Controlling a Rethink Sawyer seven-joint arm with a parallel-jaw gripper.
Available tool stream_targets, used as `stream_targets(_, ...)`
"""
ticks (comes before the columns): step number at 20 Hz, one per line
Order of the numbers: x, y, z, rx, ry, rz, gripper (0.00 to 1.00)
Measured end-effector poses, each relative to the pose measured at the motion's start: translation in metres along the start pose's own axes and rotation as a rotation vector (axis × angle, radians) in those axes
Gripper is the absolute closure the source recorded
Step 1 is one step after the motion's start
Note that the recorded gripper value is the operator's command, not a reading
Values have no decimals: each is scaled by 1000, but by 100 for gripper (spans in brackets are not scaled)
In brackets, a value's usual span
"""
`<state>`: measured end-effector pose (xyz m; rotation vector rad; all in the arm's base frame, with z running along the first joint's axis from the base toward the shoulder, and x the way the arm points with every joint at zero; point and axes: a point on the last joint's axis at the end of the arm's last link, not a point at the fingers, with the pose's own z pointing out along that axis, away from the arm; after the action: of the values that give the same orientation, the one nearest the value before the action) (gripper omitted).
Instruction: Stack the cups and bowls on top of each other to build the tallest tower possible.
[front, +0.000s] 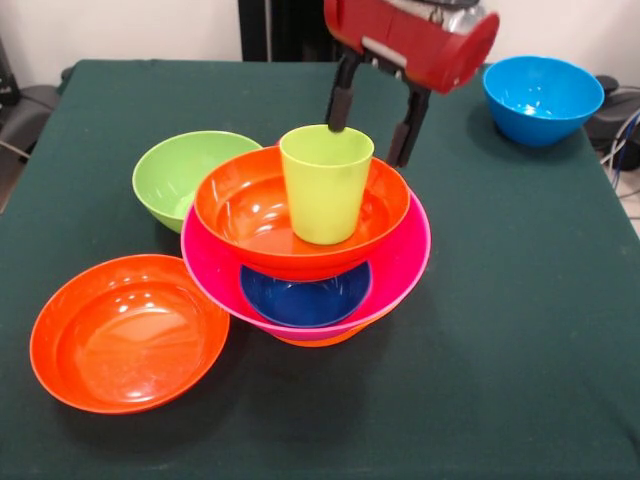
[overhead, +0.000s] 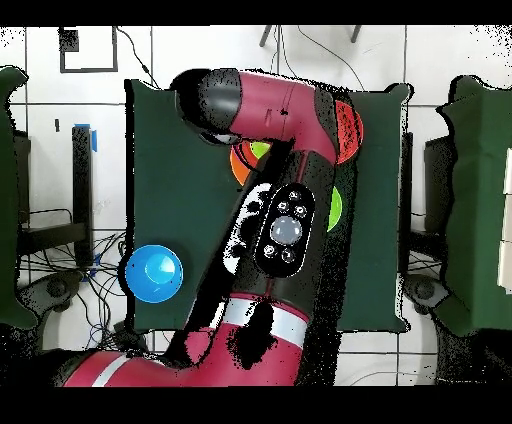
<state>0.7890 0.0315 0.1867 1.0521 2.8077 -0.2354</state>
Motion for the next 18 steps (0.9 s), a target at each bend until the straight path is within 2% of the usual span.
stream_targets(4, -6, -4, -18, -7, -3, 10, 0)
stream_targets(9, -9, -6, -32, -11, -6, 15, 0)
stream_targets(18, -6, -7, -36, 8, -7, 11, 0)
